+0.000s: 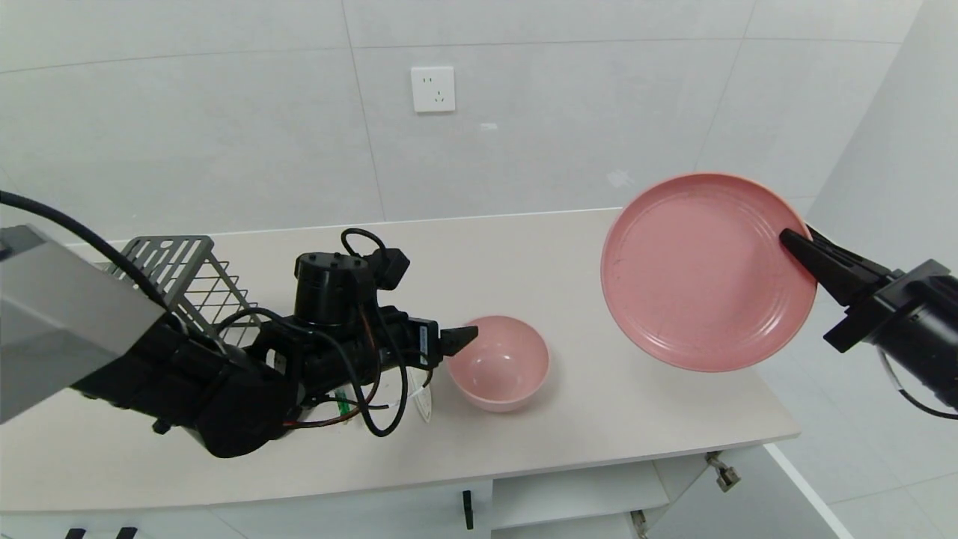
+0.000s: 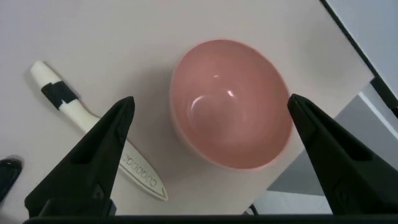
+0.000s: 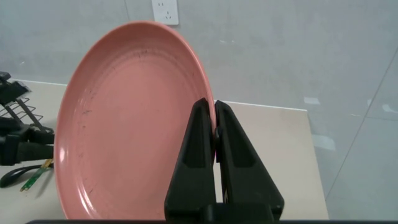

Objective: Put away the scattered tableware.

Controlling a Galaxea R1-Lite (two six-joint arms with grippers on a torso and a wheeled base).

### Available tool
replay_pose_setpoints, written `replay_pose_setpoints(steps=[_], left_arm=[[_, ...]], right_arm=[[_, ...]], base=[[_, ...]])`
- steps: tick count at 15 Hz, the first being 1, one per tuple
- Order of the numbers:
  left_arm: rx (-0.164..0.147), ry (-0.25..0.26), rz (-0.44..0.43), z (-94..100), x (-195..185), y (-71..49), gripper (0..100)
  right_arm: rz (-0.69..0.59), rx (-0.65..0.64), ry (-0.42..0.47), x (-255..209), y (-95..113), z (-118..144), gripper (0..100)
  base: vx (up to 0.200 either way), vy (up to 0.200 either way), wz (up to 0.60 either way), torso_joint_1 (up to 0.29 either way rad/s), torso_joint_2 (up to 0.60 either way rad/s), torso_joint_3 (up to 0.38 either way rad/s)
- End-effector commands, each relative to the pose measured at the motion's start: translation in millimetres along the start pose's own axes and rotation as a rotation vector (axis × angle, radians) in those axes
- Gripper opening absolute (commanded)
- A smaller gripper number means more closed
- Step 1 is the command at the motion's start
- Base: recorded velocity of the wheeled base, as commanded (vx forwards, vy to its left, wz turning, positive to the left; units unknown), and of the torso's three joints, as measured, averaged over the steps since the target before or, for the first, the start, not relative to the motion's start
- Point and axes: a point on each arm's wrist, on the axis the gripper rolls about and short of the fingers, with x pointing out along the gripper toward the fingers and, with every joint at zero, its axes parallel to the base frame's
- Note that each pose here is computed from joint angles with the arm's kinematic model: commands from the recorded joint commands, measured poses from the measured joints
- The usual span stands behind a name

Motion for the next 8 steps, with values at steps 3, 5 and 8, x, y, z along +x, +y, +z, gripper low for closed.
replay_pose_setpoints(steps=[3, 5, 8], left_arm=[[-0.012, 0.058, 0.016, -15.6, 25, 9.4, 100], [-0.019, 0.088, 0.019, -25.4, 37, 13.7, 100], [-0.016, 0.090, 0.014, -26.1, 45, 12.7, 100]], right_arm=[[0.000, -0.001, 0.003, 2, 0, -1, 0], [0.001, 0.002, 0.014, 3, -1, -4, 0], [0.000, -0.003, 0.021, 5, -1, -5, 0]], base=[[0.000, 0.000, 0.00, 0.000, 0.00, 0.000], [0.000, 0.000, 0.00, 0.000, 0.00, 0.000], [0.000, 0.000, 0.00, 0.000, 0.00, 0.000]])
